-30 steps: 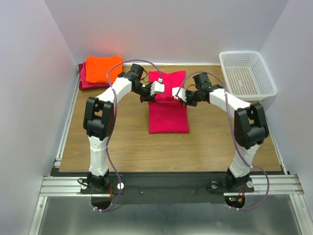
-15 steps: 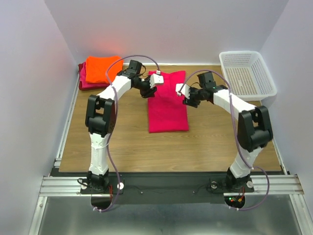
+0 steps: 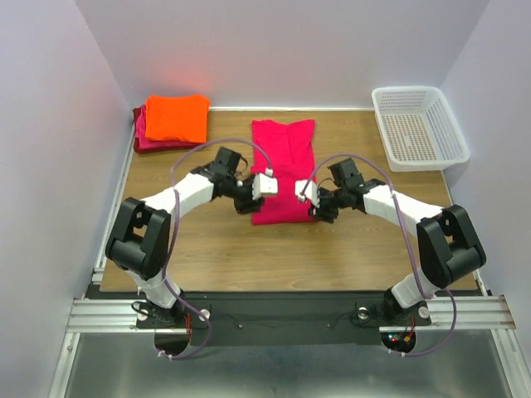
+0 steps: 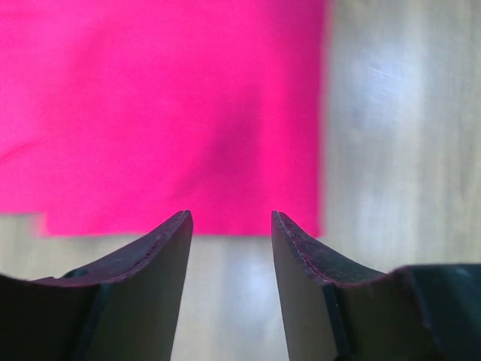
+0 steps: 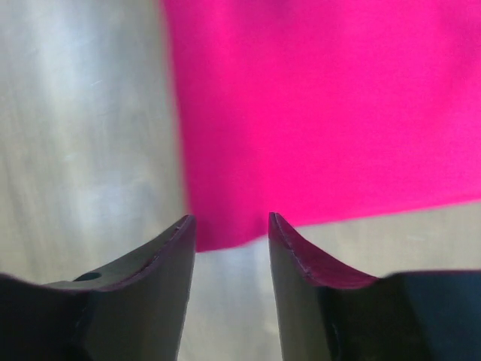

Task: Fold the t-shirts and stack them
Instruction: Fold the tshirt

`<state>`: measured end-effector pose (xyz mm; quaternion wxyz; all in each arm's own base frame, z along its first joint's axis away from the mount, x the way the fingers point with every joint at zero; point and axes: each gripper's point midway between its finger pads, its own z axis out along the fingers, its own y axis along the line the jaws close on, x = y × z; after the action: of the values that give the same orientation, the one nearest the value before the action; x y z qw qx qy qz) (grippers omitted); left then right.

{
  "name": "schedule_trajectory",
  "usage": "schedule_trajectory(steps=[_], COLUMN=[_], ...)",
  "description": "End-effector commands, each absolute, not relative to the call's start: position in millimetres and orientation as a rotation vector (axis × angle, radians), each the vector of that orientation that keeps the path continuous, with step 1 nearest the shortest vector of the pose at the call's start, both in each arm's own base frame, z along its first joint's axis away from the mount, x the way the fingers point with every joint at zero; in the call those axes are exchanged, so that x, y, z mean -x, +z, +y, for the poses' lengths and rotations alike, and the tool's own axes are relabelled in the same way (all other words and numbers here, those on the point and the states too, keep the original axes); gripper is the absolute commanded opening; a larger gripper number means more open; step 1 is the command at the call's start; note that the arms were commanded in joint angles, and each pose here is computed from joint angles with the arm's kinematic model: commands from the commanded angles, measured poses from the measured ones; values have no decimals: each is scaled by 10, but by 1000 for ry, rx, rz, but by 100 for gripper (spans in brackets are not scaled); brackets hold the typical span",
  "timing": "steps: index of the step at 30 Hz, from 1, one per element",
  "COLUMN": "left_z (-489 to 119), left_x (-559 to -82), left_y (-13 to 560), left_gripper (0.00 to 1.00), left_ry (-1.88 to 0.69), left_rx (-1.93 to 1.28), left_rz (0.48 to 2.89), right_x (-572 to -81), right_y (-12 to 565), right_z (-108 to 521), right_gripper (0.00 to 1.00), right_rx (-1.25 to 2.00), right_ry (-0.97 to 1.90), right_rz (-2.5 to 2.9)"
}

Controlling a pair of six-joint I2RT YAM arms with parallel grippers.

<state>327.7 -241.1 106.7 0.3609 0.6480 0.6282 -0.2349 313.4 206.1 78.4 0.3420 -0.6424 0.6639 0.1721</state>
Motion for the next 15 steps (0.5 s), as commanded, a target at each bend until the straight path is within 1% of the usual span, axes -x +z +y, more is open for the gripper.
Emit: schedule_trajectory(steps=[1, 3, 6, 9, 11, 13, 14, 15], left_z=[-2481, -2507, -2528, -2529, -2533, -2529, -2525, -2506], left_x=[-3033, -2961, -2959, -2969, -2956, -2939, -2925, -2893], left_y=[824, 669, 591, 465, 368, 336, 308, 270], left_gripper=[59, 59, 59, 59, 59, 58, 55, 54], left_ry=[-563, -535, -518, -515, -523, -524, -519, -525], left_rx=[-1752, -1790, -1805, -1817, -1830, -1840, -1851, -1867], left_rz=[1591, 1583, 1592, 1632, 1653, 1658, 1661, 1671], right_x=[-3037, -3060, -3114, -3074, -3000, -2979, -2977, -2972], right_y=[700, 603, 551, 503, 414, 351, 320, 290], right_z=[2103, 2098, 2132, 2165, 2185, 2172, 2165, 2148], right_gripper=[53, 55, 56, 52, 46, 37, 34, 28], right_rx=[1721, 1744, 1742, 1773, 1808, 1821, 1824, 1830], right_ry=[411, 381, 369, 369, 367, 356, 350, 338], right_rz=[1652, 1630, 1617, 1592, 1580, 1585, 1587, 1597])
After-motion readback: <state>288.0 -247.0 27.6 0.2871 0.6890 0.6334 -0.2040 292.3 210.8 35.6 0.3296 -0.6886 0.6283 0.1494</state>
